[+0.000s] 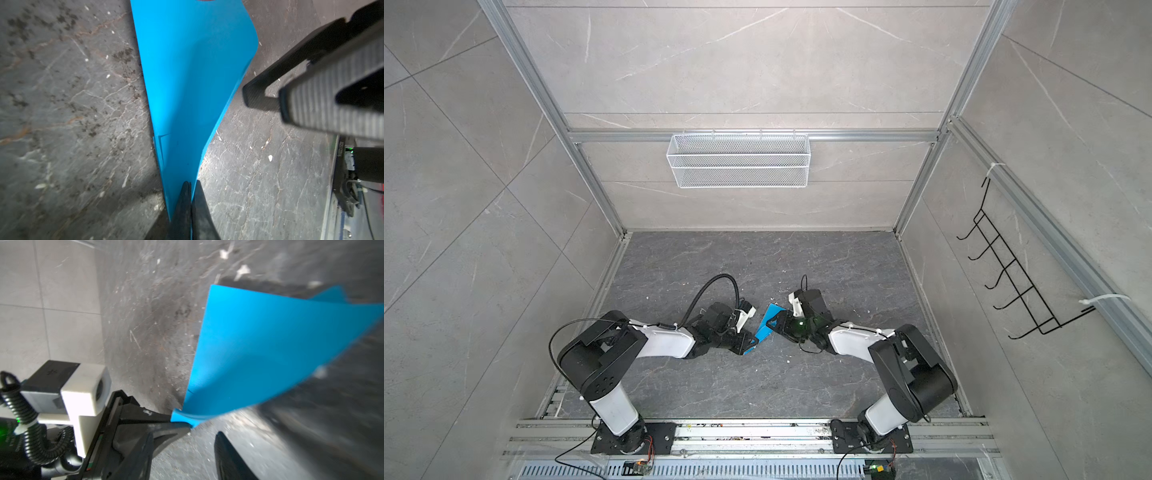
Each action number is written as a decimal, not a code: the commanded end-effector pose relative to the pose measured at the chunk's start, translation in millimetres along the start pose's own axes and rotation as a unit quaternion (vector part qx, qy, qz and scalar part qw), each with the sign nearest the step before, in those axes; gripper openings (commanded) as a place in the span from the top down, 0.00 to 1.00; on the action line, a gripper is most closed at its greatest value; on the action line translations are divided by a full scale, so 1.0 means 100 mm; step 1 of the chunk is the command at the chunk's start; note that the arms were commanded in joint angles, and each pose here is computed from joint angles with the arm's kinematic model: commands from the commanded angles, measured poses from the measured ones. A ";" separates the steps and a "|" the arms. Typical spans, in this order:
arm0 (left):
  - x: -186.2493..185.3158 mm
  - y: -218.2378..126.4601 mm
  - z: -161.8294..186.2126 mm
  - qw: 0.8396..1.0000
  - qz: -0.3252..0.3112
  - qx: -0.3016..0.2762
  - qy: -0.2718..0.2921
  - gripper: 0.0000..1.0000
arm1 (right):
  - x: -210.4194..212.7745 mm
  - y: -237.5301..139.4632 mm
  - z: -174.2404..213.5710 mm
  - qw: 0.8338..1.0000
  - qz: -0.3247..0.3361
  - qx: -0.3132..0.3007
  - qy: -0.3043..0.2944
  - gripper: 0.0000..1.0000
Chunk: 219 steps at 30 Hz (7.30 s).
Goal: Fold a paper plane with a square sheet of paper (pick it up from the middle)
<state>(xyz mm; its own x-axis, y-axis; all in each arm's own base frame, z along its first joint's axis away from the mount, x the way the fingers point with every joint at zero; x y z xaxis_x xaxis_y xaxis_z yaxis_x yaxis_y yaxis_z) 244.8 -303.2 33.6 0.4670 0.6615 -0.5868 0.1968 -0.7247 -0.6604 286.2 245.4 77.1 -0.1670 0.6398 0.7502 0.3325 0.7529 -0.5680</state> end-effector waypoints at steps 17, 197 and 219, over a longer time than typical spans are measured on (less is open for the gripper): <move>0.25 0.06 0.26 0.997 -0.040 0.039 -0.058 1.00 | 0.13 0.36 0.03 0.997 -0.049 0.023 -0.049 0.56; 0.04 -0.04 0.03 0.987 -0.015 0.026 -0.160 0.98 | -0.16 0.50 0.07 1.000 0.001 0.027 0.012 0.61; 0.17 -0.02 0.15 0.984 -0.053 0.039 -0.167 1.00 | -0.13 0.50 0.04 1.000 -0.004 0.026 0.013 0.61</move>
<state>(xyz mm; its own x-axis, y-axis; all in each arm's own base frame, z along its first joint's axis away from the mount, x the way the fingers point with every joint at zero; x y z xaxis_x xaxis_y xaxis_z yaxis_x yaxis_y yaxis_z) 249.6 -297.0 35.2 0.1707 0.7236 -0.6687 0.1908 -0.6901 -0.6981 299.2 275.5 42.7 -0.1748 0.6166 0.7676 0.2858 0.7778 -0.5598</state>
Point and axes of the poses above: each gripper's point midway between its finger pads, its own y axis out along the fingers, its own x axis along the line the jaws close on, z = x × y, the point moved 2 cm from there along -y, back along the fingers, and after that the axes turned 8 degrees about -y, right-handed, at the moved point
